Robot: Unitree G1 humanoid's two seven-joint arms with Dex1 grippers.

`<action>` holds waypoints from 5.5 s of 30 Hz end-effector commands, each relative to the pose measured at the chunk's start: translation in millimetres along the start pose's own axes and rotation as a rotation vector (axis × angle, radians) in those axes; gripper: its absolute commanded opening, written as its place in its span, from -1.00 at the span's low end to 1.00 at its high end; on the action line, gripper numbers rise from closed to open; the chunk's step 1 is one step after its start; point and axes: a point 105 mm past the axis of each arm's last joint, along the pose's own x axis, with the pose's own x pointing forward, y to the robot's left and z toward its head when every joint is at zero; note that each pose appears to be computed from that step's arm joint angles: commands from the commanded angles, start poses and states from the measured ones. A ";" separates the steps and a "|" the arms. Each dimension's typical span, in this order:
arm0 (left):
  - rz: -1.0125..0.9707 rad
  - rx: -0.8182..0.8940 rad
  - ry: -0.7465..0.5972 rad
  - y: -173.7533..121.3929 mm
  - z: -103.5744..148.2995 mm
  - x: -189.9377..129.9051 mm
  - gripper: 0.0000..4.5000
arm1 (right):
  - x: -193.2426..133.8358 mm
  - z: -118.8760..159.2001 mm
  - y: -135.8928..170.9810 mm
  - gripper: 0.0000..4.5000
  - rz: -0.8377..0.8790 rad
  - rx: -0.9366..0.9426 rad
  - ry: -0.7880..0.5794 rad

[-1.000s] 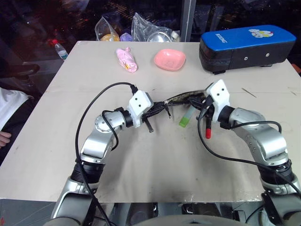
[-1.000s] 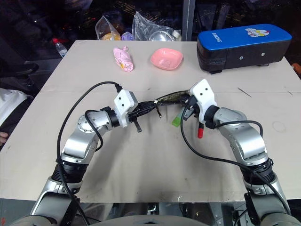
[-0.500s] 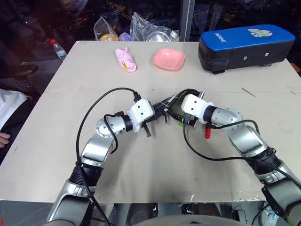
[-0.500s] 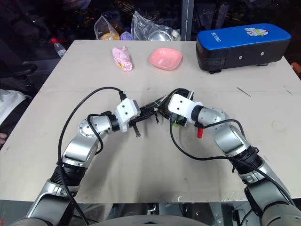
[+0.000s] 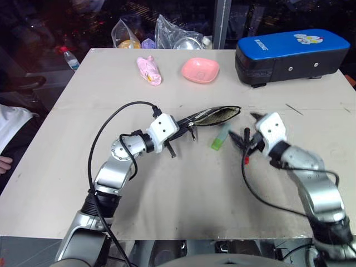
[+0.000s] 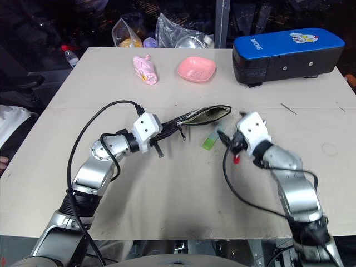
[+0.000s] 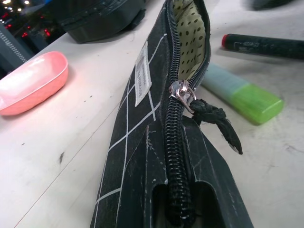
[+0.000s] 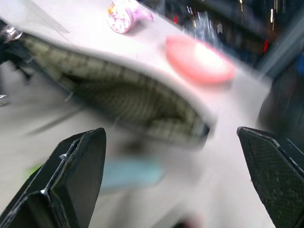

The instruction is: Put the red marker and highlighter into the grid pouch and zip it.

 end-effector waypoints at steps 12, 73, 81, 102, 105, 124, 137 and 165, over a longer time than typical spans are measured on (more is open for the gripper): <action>0.000 0.028 -0.030 1.4 8.8 2.5 -1.00 | -16.1 -41.8 -15.8 -0.22 -0.342 0.325 0.168; 0.096 -0.074 -0.087 17.1 24.3 4.7 -1.00 | 34.6 72.1 -34.6 0.97 0.180 -0.328 -0.153; 0.153 -0.100 -0.077 28.8 24.0 -0.5 -1.00 | 50.4 33.6 -15.2 0.97 -0.085 0.119 0.010; 0.181 -0.072 -0.043 31.3 17.1 -5.4 -1.00 | 79.1 -15.7 54.2 0.97 -0.079 0.433 0.387; 0.180 -0.070 -0.040 29.9 16.5 -5.1 -1.00 | 80.4 -16.4 60.4 0.97 -0.054 0.441 0.397; 0.163 -0.072 -0.045 23.8 17.8 -0.3 -1.00 | 46.6 31.1 -32.8 -0.90 -0.207 0.226 0.201; 0.108 -0.068 -0.074 13.0 25.2 11.6 -1.00 | 7.8 94.1 -60.5 -0.90 0.153 -0.961 0.031; -0.043 -0.012 -0.163 -14.5 47.6 30.3 -1.00 | 49.6 72.6 -3.5 -0.43 0.494 -1.167 -0.016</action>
